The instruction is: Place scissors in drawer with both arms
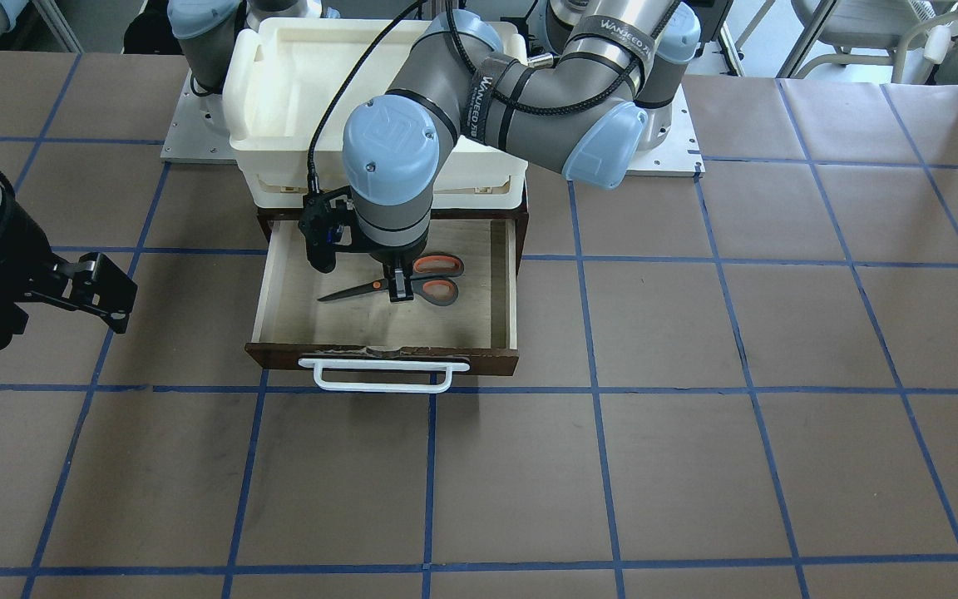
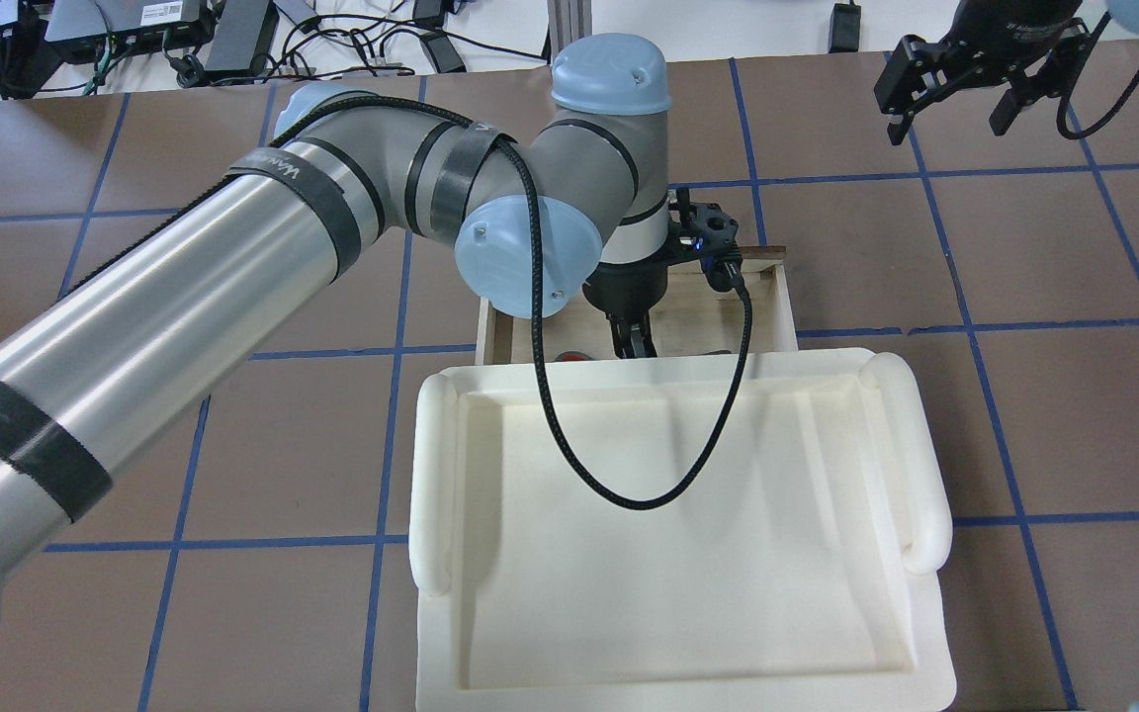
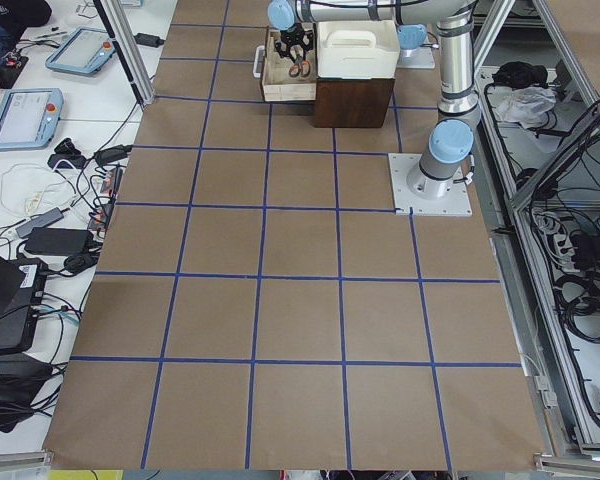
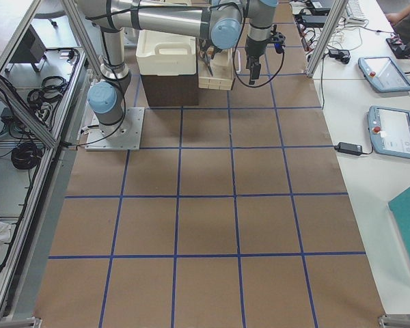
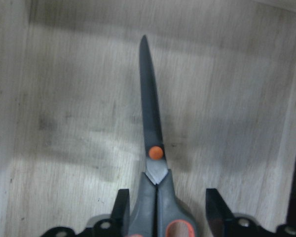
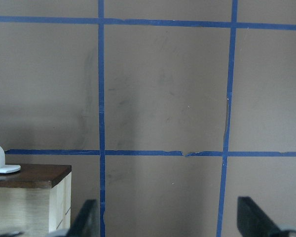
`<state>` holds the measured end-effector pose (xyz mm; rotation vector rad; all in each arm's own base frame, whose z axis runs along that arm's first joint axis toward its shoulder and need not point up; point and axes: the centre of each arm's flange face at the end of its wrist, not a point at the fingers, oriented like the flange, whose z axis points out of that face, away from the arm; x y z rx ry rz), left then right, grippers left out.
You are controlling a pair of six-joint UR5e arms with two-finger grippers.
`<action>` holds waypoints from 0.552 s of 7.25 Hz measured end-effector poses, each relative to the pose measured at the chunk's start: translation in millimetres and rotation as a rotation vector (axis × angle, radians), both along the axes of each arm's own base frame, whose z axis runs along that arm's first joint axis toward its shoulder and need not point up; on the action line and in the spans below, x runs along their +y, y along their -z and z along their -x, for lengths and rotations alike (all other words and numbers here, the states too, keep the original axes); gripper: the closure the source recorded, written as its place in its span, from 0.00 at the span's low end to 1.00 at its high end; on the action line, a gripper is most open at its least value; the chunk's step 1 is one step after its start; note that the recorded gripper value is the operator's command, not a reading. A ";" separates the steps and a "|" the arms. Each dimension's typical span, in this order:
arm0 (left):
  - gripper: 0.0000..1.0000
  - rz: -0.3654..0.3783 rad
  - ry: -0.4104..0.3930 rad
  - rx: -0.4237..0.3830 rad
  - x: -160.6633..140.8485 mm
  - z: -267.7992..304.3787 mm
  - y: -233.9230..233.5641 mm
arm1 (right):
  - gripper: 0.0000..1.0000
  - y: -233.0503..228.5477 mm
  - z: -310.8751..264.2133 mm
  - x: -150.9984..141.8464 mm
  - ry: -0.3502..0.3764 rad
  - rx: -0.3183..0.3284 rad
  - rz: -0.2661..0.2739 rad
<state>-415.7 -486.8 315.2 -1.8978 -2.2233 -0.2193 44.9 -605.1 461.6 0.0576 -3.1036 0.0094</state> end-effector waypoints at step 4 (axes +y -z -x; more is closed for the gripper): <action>0.09 0.023 -0.019 0.016 0.7 -0.2 -17.3 | 0.00 -10.3 -14.8 2.2 -0.008 0.003 0.016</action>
